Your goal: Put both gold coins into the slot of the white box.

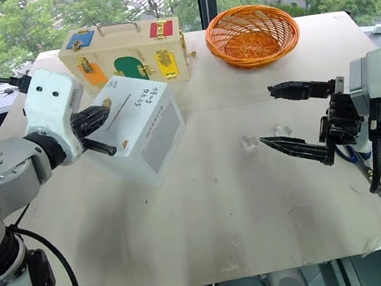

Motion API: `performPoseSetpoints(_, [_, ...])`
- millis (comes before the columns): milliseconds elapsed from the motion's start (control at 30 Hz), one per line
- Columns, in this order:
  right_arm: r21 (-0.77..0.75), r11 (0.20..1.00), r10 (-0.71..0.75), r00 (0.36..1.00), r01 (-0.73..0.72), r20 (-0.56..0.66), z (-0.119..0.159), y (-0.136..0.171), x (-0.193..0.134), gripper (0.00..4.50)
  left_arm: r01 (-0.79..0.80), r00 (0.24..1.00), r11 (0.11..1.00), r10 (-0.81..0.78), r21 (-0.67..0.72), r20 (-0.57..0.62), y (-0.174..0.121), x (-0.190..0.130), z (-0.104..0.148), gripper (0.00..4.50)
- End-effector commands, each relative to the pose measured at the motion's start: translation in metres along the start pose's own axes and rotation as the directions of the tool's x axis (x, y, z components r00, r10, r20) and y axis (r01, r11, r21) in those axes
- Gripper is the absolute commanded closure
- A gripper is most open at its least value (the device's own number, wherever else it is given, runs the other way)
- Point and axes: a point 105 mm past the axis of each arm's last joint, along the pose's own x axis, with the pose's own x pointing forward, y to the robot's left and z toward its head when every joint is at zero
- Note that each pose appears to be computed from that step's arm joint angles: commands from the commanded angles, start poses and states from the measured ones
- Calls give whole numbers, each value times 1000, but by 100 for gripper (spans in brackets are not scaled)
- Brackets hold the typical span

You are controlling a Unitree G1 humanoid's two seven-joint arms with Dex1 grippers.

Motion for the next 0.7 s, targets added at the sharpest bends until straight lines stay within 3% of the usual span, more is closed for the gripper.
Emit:
performPoseSetpoints(33, [-52,999,-1,1000,2,19,17,-1,3,3,13,1000,1000,-12,-29,15,2,-3,1,450])
performPoseSetpoints(633, [-54,998,-12,1000,12,4,37,-10,13,3,23,998,998,-26,-61,-57,1,5,-14,450])
performPoseSetpoints(700, [-45,999,-20,1000,20,-6,37,-12,11,0,33,998,997,-35,-64,-43,0,4,-12,395])
